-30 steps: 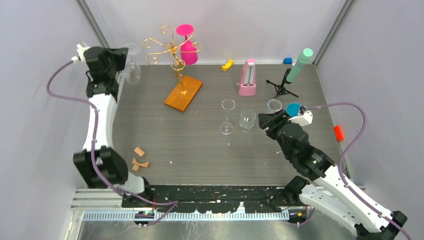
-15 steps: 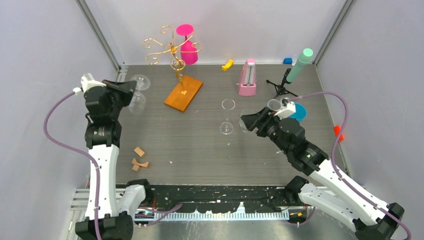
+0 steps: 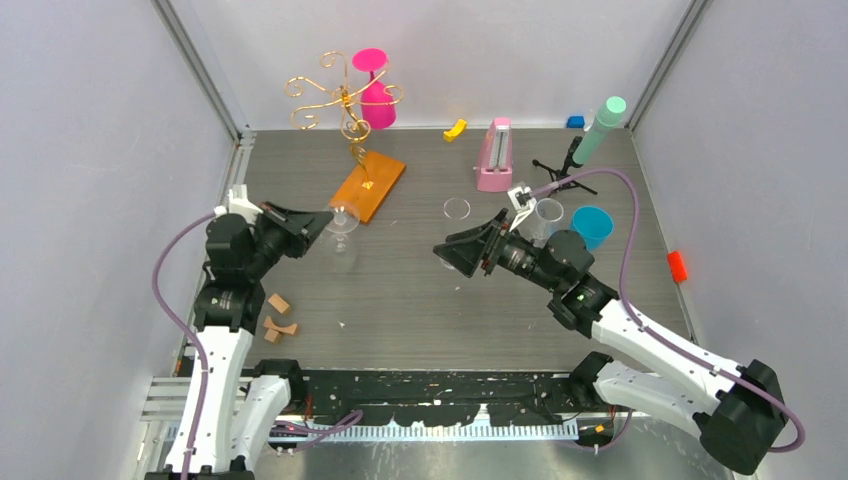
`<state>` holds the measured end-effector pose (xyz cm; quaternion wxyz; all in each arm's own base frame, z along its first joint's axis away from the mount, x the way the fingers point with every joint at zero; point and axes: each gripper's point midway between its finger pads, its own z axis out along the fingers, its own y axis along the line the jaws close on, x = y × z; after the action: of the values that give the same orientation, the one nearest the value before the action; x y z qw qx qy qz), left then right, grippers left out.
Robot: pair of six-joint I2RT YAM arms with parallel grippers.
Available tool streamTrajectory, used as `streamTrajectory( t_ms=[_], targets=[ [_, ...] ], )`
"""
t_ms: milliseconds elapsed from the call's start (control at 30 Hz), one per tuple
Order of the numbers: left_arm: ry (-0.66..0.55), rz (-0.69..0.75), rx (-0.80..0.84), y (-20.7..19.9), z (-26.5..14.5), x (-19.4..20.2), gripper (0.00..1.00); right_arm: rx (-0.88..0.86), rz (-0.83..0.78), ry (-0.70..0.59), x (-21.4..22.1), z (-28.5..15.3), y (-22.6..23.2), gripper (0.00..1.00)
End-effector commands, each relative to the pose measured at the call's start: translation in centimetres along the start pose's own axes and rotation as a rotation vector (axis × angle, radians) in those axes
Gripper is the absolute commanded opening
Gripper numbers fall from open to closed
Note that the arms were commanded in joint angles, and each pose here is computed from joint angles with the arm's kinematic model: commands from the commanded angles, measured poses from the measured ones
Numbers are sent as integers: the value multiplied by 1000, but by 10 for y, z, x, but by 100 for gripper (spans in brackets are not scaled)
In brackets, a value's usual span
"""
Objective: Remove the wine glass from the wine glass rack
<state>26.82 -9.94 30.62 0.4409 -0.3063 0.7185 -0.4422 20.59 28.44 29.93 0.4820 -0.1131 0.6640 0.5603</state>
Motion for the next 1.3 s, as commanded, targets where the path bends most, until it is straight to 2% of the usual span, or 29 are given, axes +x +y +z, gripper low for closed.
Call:
streamTrajectory(
  t_ms=[0,100,400,600,867,967,1133,1267],
  targets=[
    [123,-85,183,-31,7,20,0,-206,-163,-108,-23,8,41,69],
    [200,-113,224,-39,9,33,0,-205,-196,-96,-17,19,36,69],
    [387,-229,329,-63,-7,63,0,-254,-368,46,22,48,44,69],
    [421,-244,304,-49,-8,74,0,-265,-454,73,32,64,47,67],
    [455,-277,343,-55,-20,79,0,-236,-481,113,45,83,36,65],
    [463,-289,349,-56,-26,81,0,-233,-482,112,49,91,34,60],
    [473,-304,337,-52,-31,84,0,-226,-478,104,50,101,32,44],
    [479,-306,334,-51,-33,86,0,-221,-473,82,44,106,35,37]
  ],
)
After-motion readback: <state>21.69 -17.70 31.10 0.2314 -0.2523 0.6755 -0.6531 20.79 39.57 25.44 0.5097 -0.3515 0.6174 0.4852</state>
